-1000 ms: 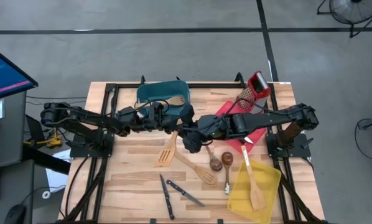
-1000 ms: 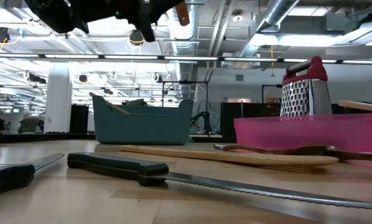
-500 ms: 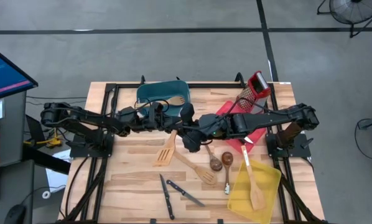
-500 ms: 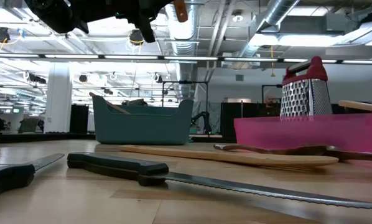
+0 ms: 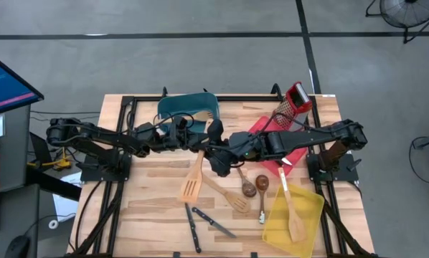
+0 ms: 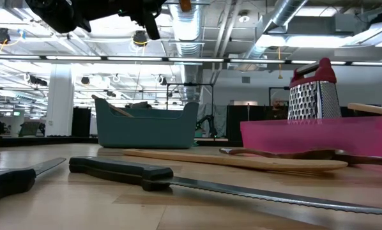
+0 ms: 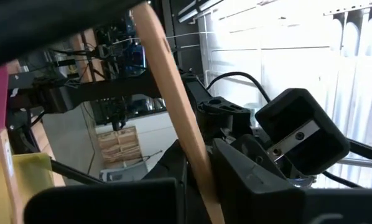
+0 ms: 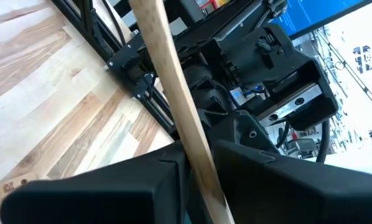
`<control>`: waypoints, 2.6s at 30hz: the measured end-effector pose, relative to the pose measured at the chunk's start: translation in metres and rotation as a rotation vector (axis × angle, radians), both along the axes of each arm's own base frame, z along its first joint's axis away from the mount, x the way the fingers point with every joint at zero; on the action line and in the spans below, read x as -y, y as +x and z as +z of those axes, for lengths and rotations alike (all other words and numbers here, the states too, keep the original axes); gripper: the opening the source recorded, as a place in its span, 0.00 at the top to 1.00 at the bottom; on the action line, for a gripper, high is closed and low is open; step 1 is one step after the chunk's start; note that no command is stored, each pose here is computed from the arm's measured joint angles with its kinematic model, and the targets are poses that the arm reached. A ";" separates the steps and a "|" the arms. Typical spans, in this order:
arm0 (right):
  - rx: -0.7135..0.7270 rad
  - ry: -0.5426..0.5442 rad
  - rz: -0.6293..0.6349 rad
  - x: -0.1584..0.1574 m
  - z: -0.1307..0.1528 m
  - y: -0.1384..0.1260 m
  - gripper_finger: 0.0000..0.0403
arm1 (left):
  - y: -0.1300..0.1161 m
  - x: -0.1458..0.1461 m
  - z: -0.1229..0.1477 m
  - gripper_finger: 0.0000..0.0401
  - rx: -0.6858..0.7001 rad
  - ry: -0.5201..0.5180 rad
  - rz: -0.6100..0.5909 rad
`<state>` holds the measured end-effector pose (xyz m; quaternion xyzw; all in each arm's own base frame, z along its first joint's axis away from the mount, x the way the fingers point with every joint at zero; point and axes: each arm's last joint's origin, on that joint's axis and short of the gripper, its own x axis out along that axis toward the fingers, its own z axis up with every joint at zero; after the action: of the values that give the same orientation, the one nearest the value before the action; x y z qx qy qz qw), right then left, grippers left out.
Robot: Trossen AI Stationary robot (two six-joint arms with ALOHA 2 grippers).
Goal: Pick & Place Kitchen Items
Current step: Put the wooden slotted spatula into the yellow bin
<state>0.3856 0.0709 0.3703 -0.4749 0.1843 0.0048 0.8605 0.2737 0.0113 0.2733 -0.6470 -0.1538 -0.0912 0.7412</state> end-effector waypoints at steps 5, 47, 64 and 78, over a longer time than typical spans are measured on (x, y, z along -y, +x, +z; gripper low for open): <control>0.000 0.000 -0.001 0.000 0.000 0.000 0.80 | 0.000 0.000 0.000 0.94 0.001 0.007 0.004; 0.008 -0.015 -0.072 -0.002 0.005 -0.007 0.42 | -0.001 -0.007 0.001 0.95 0.014 0.063 0.054; -0.043 0.094 -0.066 -0.012 0.029 -0.050 0.42 | -0.002 -0.012 0.002 0.95 0.023 0.067 0.071; 0.007 0.310 -0.132 -0.006 0.050 -0.080 0.42 | -0.002 -0.011 0.003 0.95 0.025 0.110 0.057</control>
<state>0.3055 0.0773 0.4203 -0.3233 0.2091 -0.0249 0.9226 0.2715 0.0221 0.2760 -0.5996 -0.1763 -0.0866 0.7758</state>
